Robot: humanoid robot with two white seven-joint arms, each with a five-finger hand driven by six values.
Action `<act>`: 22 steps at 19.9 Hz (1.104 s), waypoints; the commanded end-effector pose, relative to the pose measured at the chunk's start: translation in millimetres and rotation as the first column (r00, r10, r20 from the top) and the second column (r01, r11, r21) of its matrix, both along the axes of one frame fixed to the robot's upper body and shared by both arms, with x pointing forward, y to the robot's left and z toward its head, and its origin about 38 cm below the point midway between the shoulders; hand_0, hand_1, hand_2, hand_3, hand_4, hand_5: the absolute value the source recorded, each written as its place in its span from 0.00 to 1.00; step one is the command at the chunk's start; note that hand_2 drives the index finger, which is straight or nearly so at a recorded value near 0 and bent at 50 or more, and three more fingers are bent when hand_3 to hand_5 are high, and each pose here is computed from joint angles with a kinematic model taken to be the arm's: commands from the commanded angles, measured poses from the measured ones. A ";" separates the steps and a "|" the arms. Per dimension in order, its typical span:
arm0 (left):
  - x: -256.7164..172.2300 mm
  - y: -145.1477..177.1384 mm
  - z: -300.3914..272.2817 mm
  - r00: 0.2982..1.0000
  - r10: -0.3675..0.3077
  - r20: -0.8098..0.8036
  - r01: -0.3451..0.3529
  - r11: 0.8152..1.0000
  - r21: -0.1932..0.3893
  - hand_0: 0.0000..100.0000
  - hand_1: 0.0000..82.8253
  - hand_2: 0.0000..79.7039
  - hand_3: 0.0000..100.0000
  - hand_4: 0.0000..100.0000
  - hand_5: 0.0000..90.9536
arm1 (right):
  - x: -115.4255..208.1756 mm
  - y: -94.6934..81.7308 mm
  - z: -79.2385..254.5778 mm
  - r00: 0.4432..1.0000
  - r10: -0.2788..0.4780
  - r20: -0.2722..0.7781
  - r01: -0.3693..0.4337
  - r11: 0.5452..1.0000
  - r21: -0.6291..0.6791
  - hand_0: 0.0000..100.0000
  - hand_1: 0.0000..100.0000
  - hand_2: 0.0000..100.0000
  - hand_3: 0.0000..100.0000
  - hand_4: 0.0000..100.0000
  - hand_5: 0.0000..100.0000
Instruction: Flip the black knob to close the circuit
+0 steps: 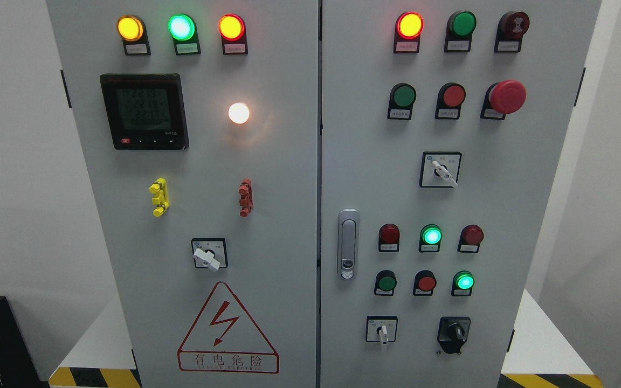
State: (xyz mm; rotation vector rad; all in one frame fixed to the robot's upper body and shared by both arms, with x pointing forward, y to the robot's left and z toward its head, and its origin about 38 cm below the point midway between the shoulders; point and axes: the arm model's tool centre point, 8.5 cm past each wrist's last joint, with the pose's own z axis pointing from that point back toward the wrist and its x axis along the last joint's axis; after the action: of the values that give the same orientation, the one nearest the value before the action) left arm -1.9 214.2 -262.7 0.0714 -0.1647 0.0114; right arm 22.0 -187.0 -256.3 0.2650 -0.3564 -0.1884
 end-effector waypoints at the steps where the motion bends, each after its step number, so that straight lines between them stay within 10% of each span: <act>1: -6.8 -0.7 0.4 0.999 -0.043 -0.019 0.043 0.999 -0.001 0.12 0.67 0.00 0.00 0.00 0.00 | 38.2 1.3 7.1 0.987 0.008 0.158 -0.009 1.000 0.006 0.00 0.15 0.00 0.00 0.00 0.00; 15: -6.8 -0.8 0.3 0.999 -0.043 -0.019 0.043 0.999 -0.003 0.12 0.67 0.00 0.00 0.00 0.00 | 175.3 -29.4 79.6 0.717 0.022 0.697 0.085 0.989 -0.119 0.00 0.14 0.00 0.00 0.00 0.00; 18: -6.8 -0.8 0.3 0.999 -0.043 -0.019 0.043 0.999 -0.003 0.12 0.67 0.00 0.00 0.00 0.00 | 199.1 -37.2 105.7 0.634 0.030 0.773 0.125 0.982 -0.141 0.00 0.13 0.06 0.13 0.04 0.00; 22: -7.0 -0.7 0.3 0.999 -0.043 -0.020 0.043 0.999 -0.001 0.12 0.67 0.00 0.00 0.00 0.00 | 223.8 -45.0 133.7 0.553 0.095 0.828 0.165 0.962 -0.220 0.00 0.11 0.27 0.45 0.33 0.20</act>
State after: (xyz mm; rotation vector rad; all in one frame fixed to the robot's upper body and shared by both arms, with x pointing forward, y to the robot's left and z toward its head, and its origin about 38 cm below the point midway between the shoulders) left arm -1.7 214.3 -262.6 0.0713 -0.1662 0.0115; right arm 174.4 -214.5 -194.3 0.1380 -1.0460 -0.1003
